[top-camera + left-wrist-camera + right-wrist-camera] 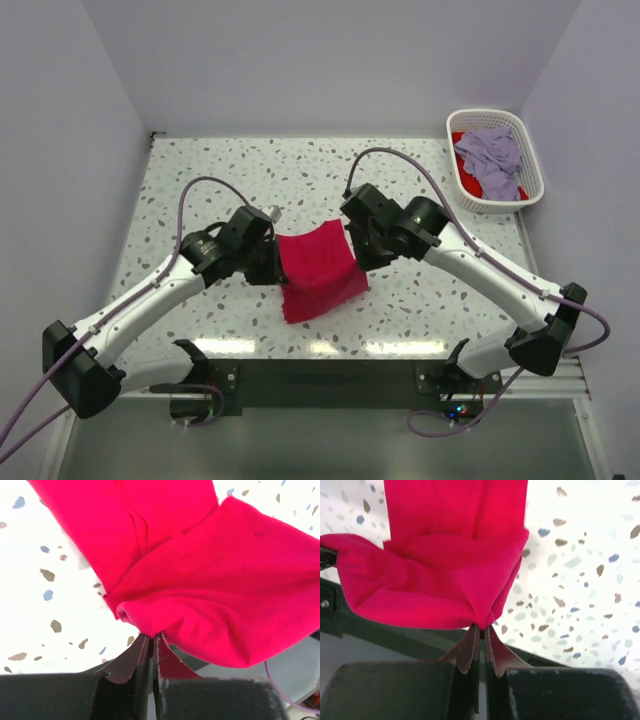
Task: Fold and stack the t-shirts
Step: Fold the tshirt
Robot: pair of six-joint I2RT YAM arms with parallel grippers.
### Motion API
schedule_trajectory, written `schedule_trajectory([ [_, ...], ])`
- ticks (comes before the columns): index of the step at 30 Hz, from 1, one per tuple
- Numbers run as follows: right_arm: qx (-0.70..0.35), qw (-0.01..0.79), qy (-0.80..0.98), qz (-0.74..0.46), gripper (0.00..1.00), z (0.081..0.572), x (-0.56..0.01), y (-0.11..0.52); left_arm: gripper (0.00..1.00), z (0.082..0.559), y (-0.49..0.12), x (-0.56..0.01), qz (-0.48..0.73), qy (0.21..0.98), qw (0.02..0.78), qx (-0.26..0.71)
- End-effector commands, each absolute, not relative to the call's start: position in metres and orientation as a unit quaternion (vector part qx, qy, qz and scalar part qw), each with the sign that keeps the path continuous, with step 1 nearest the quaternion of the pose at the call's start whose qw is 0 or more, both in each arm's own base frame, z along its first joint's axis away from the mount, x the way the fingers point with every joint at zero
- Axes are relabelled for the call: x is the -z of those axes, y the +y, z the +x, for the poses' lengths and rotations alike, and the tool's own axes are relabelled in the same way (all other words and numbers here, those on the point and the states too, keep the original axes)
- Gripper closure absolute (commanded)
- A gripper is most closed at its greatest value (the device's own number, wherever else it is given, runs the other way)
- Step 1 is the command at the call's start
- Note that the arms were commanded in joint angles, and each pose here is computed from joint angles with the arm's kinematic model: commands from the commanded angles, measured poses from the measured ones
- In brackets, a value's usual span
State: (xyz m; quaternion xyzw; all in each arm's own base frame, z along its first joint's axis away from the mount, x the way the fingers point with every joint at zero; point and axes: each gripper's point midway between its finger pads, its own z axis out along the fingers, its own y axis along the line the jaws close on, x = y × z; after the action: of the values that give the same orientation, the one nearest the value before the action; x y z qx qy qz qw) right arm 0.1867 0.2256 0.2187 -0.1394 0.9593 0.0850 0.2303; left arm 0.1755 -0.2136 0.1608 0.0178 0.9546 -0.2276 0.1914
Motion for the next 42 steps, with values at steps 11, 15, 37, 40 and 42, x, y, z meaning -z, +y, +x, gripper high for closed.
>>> schedule_trajectory([
  [11,-0.094,0.254,0.948,-0.168,1.00,0.284,-0.223,0.255,0.98,0.261,-0.192,-0.161,-0.006,0.936,0.240,0.259],
  [15,-0.107,0.264,0.946,-0.156,1.00,0.320,-0.218,0.261,0.98,0.287,-0.183,-0.150,-0.025,0.935,0.247,0.254],
  [37,-0.093,0.219,0.968,-0.080,1.00,0.423,-0.045,0.245,1.00,0.420,-0.199,-0.066,-0.052,0.921,0.286,0.258],
  [40,-0.088,0.203,0.972,-0.083,1.00,0.412,-0.031,0.241,1.00,0.417,-0.203,-0.066,-0.045,0.920,0.282,0.269],
  [42,-0.085,0.195,0.973,-0.087,1.00,0.403,-0.028,0.237,1.00,0.407,-0.204,-0.063,-0.047,0.923,0.269,0.271],
])
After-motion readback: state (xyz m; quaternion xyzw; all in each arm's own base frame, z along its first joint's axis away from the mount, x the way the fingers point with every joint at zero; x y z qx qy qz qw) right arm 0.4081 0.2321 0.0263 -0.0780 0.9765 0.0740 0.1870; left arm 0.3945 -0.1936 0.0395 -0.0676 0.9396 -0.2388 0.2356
